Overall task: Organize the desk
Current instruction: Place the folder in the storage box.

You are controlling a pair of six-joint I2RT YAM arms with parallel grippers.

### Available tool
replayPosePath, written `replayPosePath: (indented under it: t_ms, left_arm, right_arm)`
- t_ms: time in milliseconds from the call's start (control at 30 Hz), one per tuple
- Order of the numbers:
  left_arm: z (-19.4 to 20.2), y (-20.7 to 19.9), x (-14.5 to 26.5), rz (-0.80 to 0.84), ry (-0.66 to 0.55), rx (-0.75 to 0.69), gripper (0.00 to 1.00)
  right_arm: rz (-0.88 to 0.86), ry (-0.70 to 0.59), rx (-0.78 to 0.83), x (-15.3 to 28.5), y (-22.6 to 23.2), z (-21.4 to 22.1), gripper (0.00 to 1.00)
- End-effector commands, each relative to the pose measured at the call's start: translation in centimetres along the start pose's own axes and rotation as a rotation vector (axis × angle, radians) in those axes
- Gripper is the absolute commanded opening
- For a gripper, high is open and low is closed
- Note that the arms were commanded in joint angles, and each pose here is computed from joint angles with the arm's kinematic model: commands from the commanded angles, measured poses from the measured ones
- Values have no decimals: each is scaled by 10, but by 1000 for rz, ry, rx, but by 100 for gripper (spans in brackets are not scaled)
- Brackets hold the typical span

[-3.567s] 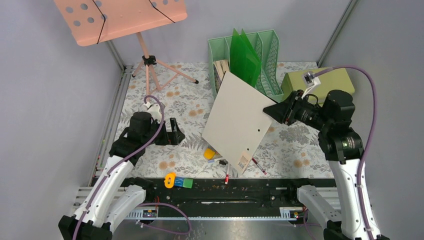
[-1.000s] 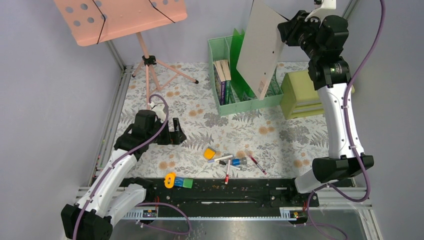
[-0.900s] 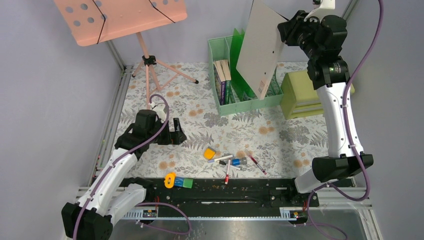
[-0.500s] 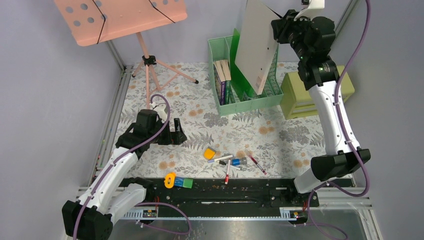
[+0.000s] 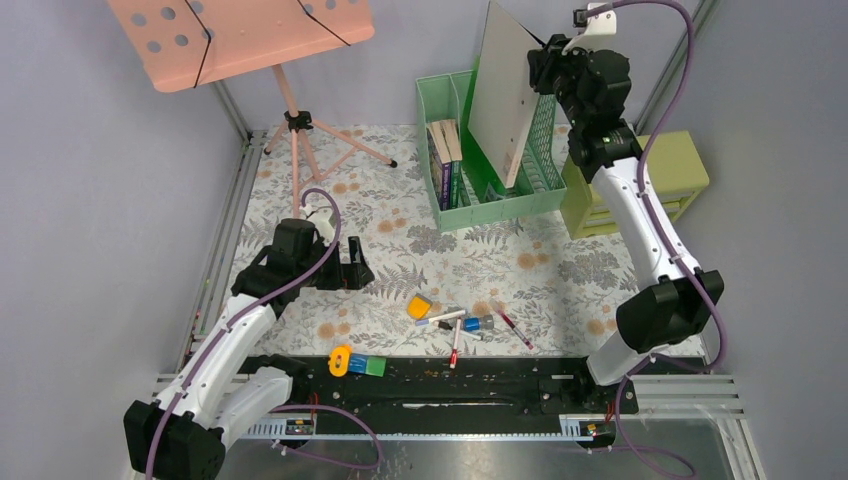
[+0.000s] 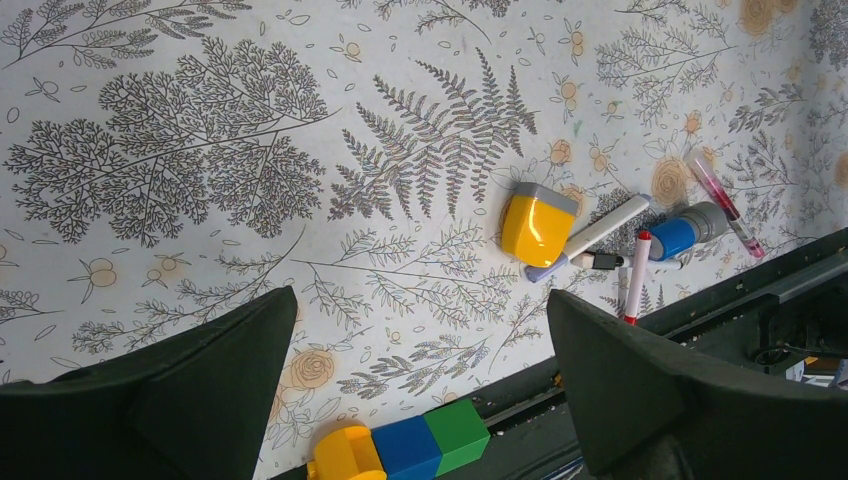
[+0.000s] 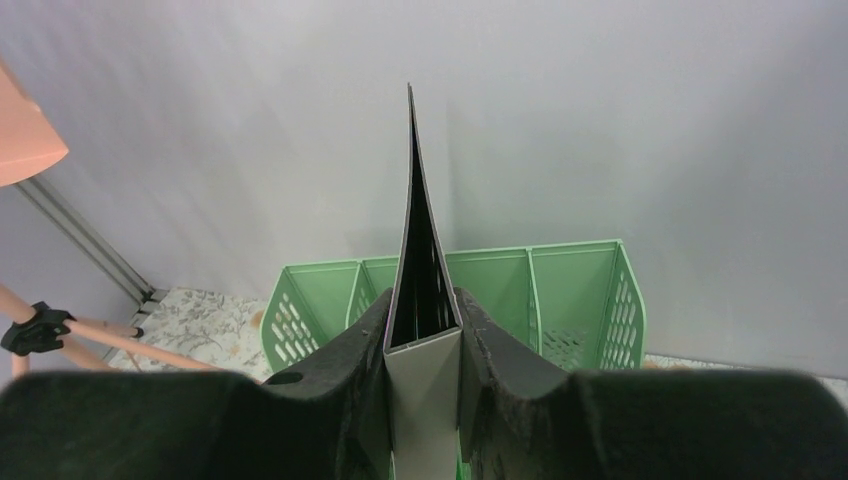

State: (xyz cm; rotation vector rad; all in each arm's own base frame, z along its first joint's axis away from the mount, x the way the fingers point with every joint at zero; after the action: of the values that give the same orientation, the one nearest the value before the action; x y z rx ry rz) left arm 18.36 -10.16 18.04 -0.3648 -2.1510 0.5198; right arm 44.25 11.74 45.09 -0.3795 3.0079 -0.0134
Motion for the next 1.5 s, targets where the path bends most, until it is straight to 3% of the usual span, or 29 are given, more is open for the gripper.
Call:
replayPosePath:
  t_ms: [0, 533, 1000, 1367, 1467]
  left_arm:
    - [-8, -4, -1, 14, -40, -28, 99]
    - [-8, -2, -2, -3, -33, -25, 99]
    - [-7, -2, -3, -2, -26, -27, 99]
    - [-7, -3, -2, 0, -30, -29, 99]
    - [-7, -3, -3, -1, -30, -30, 99]
  right_arm:
    - [43, -242, 12, -7, -2, -43, 0]
    - [21, -266, -31, -39, 8, 3, 0]
    - [27, -257, -52, -19, 18, 24, 0]
    - [45, -178, -45, 11, 19, 55, 0]
    - [35, -146, -42, 20, 20, 52, 12]
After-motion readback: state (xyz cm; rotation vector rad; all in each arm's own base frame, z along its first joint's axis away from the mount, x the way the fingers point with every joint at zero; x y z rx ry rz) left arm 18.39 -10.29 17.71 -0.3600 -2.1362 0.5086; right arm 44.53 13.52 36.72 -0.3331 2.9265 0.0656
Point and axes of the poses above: each gripper's point midway between its finger pads, its own x axis back along the fingers, its own y axis along the line the jaws close on, z = x × y, the point moved 6 cm from there along x, back along the fingers, and after that the axes turned 10 degrees about x, right-handed, at the moved point
